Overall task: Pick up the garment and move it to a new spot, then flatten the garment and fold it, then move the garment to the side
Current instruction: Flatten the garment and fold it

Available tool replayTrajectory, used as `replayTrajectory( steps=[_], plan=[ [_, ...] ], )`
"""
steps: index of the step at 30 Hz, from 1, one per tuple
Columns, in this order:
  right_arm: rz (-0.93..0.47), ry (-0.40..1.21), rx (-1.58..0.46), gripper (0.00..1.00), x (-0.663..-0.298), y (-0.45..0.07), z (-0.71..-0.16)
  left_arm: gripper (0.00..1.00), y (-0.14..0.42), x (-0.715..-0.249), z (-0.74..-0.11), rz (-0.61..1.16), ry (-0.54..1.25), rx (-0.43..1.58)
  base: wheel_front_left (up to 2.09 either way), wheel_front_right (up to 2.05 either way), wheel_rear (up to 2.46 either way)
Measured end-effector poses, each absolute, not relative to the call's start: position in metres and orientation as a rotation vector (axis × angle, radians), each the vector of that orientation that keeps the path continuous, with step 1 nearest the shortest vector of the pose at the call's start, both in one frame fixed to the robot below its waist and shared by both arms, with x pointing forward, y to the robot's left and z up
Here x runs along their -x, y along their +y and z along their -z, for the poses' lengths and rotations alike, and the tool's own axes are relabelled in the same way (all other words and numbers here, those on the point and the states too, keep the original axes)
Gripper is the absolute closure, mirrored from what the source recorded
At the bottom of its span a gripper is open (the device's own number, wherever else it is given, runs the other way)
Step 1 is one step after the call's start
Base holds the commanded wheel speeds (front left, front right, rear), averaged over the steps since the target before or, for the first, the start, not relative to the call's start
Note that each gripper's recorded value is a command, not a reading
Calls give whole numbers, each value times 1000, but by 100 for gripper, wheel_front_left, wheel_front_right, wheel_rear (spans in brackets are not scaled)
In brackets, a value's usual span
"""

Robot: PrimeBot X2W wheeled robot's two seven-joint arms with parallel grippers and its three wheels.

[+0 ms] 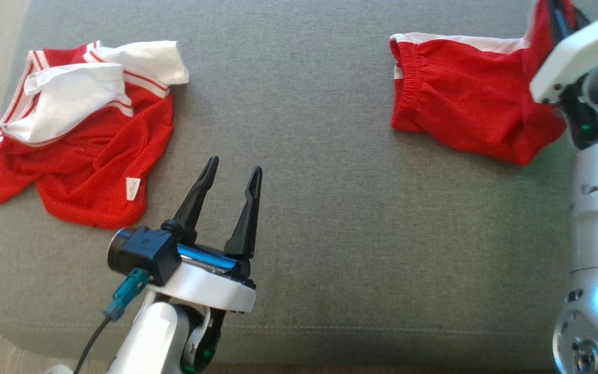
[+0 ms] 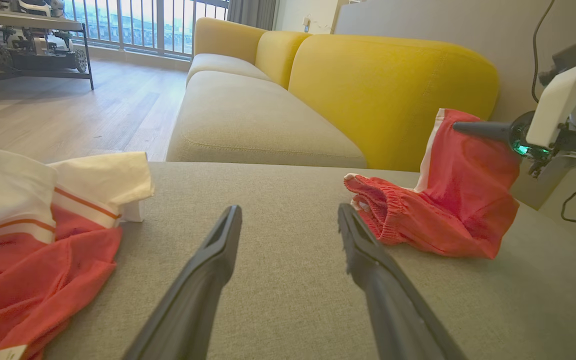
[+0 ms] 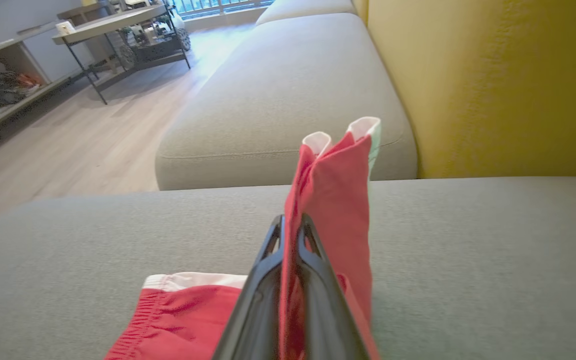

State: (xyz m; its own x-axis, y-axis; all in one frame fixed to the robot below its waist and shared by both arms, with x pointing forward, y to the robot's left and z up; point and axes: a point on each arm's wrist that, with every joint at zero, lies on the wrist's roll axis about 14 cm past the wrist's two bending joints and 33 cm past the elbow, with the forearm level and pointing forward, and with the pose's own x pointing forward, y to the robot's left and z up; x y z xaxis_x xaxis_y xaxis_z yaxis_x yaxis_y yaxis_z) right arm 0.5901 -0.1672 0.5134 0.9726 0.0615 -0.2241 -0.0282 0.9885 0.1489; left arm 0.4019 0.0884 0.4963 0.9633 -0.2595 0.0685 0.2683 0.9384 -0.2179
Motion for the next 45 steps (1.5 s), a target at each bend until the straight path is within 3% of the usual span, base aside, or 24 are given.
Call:
replayTrajectory(
  steps=[16, 17, 18, 25, 30, 34, 37, 39, 40, 45],
  plan=[
    [-383, 390, -243, 100, -575, -32, -466, 0, 100, -389, -485, 232, 6, 215, 0, 0, 0],
    [-387, 402, -245, 66, -573, -30, -462, 0, 100, -388, -484, 233, 7, 215, 0, 0, 0],
    [-385, 408, -253, 0, -572, -30, -459, 0, 100, -388, -484, 234, 8, 216, 0, 0, 0],
    [-346, 295, -322, 0, -581, -43, -487, 0, 97, -389, -492, 232, -14, 230, 0, 0, 0],
    [-260, 136, -192, 0, -591, -93, -528, 0, 94, -392, -505, 237, -56, 236, 0, 0, 0],
    [-154, 163, -94, 0, -582, -145, -508, 0, 94, -392, -509, 238, -67, 238, 0, 0, 0],
    [-153, 216, -57, 0, -570, -147, -486, 0, 97, -391, -509, 230, -67, 236, 0, 0, 0],
    [-173, 229, -35, 80, -568, -140, -479, 0, 99, -390, -508, 221, -62, 234, 0, 0, 0],
    [-181, 233, -30, 100, -568, -136, -477, 0, 99, -389, -507, 218, -60, 233, 0, 0, 0],
    [-238, 265, 73, 100, -571, -118, -460, 0, 106, -386, -504, 190, -48, 235, 0, 0, 0]
  ],
)
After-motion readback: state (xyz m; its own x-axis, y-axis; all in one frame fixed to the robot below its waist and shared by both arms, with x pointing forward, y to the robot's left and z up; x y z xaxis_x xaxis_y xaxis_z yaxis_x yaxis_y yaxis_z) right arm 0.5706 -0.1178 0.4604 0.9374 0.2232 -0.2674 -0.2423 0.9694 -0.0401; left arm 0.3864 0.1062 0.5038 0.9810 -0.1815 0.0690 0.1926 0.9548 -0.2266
